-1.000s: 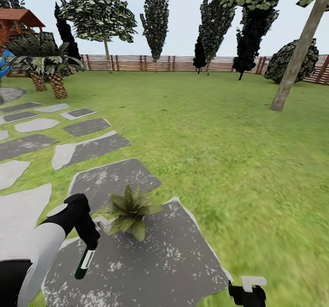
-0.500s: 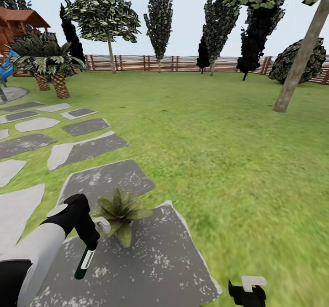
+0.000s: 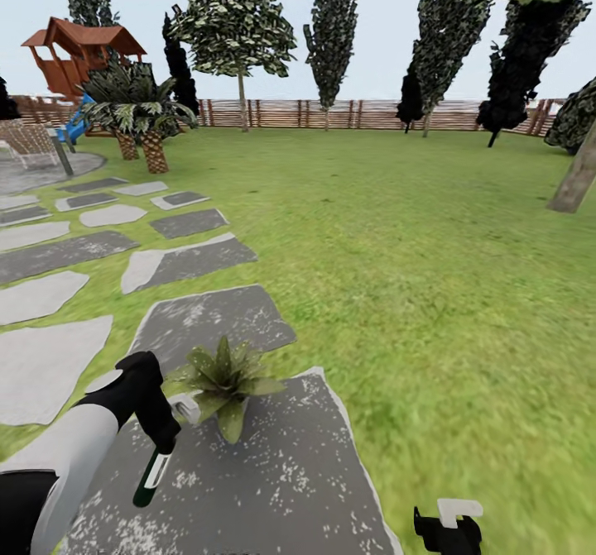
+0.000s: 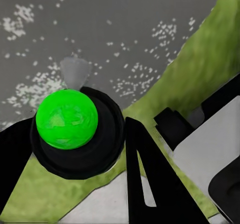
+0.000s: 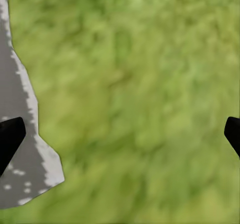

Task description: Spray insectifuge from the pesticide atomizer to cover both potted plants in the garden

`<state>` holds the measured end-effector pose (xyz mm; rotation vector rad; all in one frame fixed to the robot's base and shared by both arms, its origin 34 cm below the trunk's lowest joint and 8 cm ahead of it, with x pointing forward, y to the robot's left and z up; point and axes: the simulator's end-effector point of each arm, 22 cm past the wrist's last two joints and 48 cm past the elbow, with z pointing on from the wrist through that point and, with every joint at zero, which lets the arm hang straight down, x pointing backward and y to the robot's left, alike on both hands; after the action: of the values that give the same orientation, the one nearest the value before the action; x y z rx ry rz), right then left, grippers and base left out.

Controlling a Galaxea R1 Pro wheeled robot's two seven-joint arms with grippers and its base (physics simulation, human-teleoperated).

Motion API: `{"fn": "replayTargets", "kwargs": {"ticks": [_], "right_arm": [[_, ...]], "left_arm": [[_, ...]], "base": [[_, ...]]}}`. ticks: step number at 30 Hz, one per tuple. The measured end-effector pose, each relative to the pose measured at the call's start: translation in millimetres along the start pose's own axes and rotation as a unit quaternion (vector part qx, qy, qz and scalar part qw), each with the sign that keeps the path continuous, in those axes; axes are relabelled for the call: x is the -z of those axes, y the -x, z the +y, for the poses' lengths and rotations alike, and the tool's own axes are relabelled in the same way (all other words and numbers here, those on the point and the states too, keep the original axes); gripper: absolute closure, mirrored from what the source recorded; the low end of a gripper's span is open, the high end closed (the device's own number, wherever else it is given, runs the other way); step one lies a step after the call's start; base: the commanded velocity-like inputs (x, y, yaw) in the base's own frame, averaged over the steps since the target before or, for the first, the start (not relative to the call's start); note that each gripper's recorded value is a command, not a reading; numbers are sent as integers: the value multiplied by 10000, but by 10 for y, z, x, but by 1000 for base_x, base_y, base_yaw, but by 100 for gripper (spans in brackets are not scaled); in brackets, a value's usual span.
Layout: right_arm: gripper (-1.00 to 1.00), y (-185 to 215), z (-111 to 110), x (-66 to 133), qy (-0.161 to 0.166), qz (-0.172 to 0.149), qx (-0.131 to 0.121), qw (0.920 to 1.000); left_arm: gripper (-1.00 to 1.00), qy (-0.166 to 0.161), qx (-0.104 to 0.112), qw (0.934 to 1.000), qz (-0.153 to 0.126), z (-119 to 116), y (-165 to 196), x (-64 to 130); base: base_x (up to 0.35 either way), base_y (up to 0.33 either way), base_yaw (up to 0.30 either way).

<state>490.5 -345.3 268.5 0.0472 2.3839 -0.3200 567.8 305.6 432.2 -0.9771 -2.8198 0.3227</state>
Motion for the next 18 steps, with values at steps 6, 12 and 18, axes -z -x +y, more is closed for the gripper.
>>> {"fn": "replayTargets", "kwargs": {"ticks": [6,12,18], "right_arm": [[-100,-2,-1,0,0,2,1,10000],[-100,0,-2,0,-2,0,-5,10000],[-100,-1,0,0,-1,3,-3,10000]], "left_arm": [[100,114,17,9999,42,57,-42,-33],[100,368,63,9993,55,160,-87,-102],[100,334,82,9994,0,147,-65,-101]], "base": [[0,-2,128],[0,0,9],[0,0,207]]}}
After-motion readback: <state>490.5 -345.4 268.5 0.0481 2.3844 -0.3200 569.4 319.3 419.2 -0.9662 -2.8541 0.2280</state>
